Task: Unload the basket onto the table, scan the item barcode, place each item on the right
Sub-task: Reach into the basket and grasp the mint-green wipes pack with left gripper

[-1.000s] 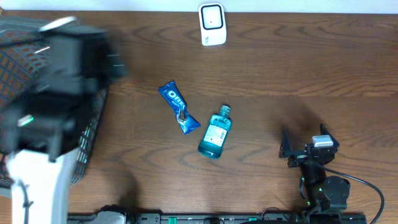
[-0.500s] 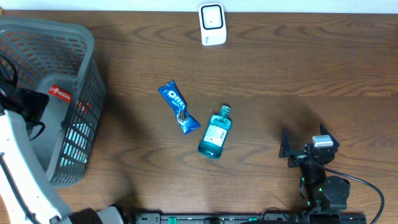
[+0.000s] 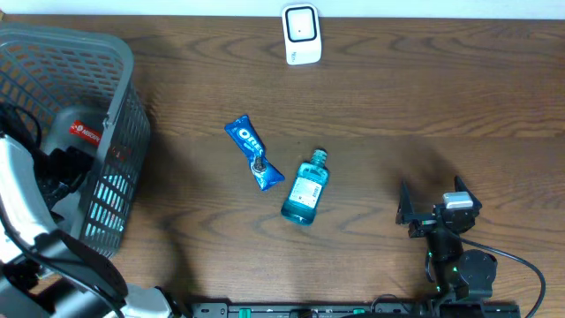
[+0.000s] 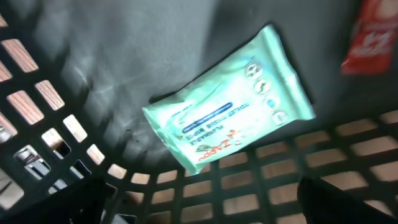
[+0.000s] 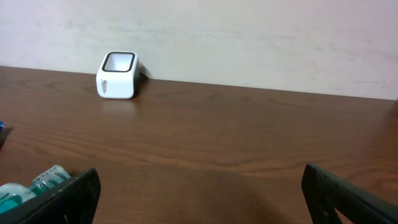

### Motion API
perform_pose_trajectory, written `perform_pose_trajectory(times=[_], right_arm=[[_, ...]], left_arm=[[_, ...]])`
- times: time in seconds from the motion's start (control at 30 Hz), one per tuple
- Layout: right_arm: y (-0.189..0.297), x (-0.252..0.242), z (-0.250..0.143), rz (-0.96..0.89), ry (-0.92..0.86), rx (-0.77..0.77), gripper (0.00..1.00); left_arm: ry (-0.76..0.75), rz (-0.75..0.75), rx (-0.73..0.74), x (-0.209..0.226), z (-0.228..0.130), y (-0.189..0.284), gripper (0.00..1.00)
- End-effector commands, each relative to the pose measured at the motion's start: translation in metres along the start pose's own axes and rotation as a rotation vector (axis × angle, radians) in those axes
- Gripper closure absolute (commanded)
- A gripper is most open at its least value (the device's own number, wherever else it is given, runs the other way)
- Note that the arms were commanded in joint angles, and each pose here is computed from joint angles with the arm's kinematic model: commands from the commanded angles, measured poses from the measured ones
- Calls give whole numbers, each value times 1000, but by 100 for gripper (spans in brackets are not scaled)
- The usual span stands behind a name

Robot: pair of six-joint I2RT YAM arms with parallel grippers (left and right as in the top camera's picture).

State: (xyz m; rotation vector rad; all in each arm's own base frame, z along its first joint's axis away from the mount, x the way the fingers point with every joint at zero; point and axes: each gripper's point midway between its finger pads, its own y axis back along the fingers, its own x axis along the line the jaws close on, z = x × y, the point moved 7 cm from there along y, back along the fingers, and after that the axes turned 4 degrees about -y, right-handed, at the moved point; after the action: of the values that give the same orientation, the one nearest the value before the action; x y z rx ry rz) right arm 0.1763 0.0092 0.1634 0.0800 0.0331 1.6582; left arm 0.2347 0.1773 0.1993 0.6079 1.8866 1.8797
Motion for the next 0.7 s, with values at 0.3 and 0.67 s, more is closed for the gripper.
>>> perform_pose_trajectory(times=[0.3, 0.67], right_arm=[[0, 0, 0, -1, -12, -2, 1], [0, 0, 0, -1, -12, -2, 1]], left_arm=[[-223, -69, 84, -5, 10, -55, 1], [-210, -65, 95, 6, 2, -95, 6]])
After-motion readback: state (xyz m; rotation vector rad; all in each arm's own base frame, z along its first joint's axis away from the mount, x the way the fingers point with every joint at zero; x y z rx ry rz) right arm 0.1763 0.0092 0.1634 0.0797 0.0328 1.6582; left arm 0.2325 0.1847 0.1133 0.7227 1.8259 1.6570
